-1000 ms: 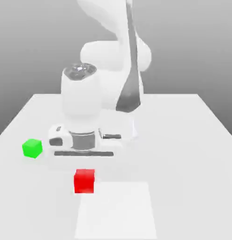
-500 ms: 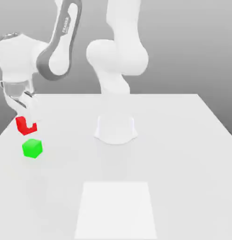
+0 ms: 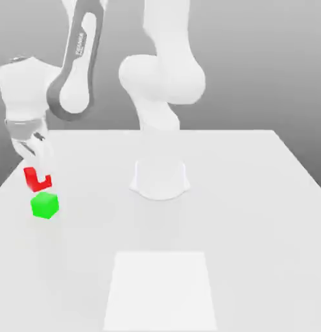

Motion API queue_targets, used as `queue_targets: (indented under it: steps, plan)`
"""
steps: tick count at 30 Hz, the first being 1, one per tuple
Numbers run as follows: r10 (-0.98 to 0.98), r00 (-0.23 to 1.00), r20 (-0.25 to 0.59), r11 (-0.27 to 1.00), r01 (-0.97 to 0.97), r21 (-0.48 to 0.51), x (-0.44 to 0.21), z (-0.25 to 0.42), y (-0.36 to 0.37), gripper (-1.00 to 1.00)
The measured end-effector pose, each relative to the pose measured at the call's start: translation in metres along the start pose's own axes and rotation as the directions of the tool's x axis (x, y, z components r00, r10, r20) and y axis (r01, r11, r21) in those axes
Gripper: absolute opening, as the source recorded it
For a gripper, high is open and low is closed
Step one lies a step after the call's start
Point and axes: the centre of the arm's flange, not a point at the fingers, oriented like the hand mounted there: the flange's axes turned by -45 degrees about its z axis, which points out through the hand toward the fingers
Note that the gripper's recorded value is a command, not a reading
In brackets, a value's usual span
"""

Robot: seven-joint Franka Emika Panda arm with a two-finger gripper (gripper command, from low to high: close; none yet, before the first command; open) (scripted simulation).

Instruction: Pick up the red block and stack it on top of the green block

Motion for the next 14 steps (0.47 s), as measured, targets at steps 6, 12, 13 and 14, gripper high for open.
queue_targets:
  steps: [6,12,13,14]
  plan:
    - [0.0,1.0,0.004,1.0,0.0,-0.002,-0.001,0.013,0.0,-1.0]
    - [-0.002,1.0,0.009,1.0,0.002,-0.011,-0.003,0.026,0.001,-1.0]
    - [-0.002,1.0,0.01,1.0,0.002,-0.014,-0.003,0.028,0.001,-1.0]
    - [-0.002,1.0,0.011,1.0,0.002,-0.016,-0.003,0.03,0.002,-1.0]
